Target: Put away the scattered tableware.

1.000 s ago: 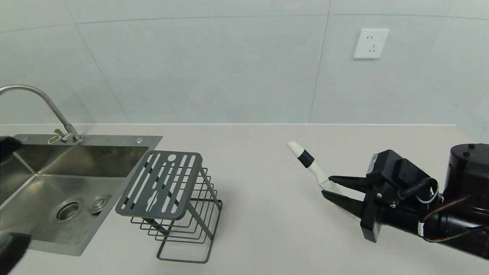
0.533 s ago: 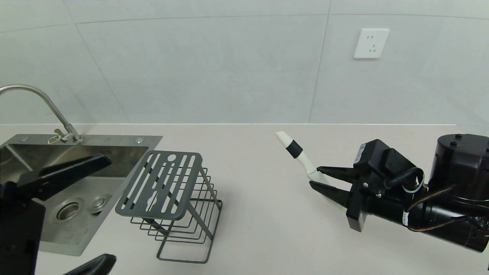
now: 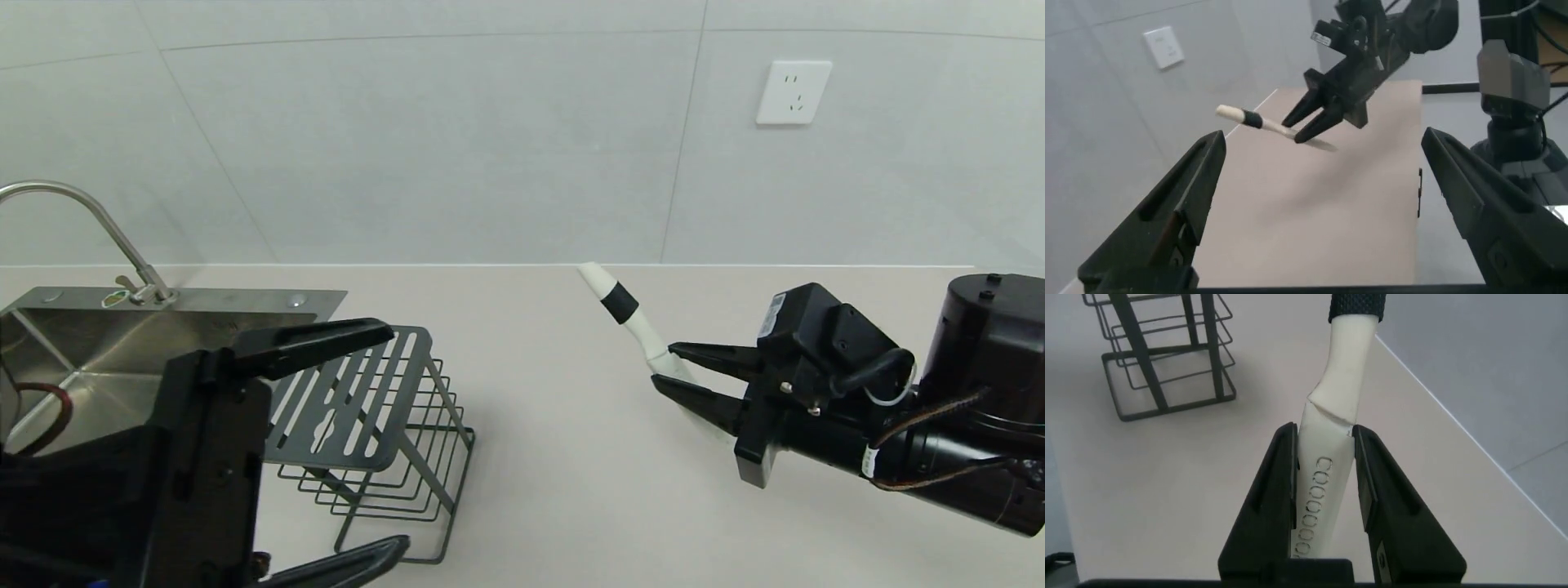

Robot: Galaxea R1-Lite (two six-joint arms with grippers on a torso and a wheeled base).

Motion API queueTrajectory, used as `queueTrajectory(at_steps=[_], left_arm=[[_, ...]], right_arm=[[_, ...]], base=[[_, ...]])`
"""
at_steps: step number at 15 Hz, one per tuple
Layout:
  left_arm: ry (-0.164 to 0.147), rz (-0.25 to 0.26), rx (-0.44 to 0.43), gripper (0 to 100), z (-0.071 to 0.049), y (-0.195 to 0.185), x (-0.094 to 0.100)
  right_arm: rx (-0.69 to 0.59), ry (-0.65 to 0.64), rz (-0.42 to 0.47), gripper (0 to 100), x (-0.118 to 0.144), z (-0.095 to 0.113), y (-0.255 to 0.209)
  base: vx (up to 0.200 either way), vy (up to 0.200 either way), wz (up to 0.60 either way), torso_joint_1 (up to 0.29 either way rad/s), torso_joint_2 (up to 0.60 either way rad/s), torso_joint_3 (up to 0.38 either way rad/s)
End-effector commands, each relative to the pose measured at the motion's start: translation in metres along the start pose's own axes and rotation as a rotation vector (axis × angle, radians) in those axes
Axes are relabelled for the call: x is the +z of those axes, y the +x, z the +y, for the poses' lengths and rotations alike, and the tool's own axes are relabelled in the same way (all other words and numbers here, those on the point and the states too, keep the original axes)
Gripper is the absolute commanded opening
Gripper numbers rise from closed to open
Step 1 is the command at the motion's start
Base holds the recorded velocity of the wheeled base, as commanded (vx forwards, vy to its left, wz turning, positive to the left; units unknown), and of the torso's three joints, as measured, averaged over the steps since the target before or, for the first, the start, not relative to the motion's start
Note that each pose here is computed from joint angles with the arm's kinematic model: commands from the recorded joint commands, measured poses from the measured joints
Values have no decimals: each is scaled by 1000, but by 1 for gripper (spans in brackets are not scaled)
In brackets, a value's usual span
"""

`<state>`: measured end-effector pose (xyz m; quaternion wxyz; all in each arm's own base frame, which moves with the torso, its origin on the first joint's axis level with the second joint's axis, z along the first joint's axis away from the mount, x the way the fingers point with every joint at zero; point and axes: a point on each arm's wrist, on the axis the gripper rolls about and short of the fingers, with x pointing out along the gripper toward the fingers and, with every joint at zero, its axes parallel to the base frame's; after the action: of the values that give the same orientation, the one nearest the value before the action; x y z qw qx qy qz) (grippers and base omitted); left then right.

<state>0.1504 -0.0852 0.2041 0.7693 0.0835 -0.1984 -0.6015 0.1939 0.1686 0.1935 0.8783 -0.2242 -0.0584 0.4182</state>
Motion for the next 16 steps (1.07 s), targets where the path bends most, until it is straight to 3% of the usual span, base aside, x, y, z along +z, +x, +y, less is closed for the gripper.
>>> queueTrajectory(at_steps=[1,3,6,7,12,15,16], left_arm=[[-52,11,-68,100,7,23,-23],[-40,-4,-66,100,18,35,-24],[-104,-24,-64,100,19,44,-21],[-138,-39,-66,100,20,49,-18],[-220,-39,40,100,37,69,-29],[-380,-84,89,100,27,102,-29],[-380,-84,89,100,27,102,-29]], right_arm=[[1,-7,-31,0,8,1,-3],[-8,-20,-117,0,31,-2,1],[-2,-26,-164,0,44,0,3],[5,-28,-178,0,47,1,1],[2,-31,-204,0,53,2,-11],[4,-30,-191,0,48,5,-22],[4,-30,-191,0,48,5,-22]], base=[[0,0,0,0,0,0],[0,0,0,0,0,0],[0,0,0,0,0,0],[0,0,0,0,0,0],[0,0,0,0,0,0],[0,0,0,0,0,0],[0,0,0,0,0,0]])
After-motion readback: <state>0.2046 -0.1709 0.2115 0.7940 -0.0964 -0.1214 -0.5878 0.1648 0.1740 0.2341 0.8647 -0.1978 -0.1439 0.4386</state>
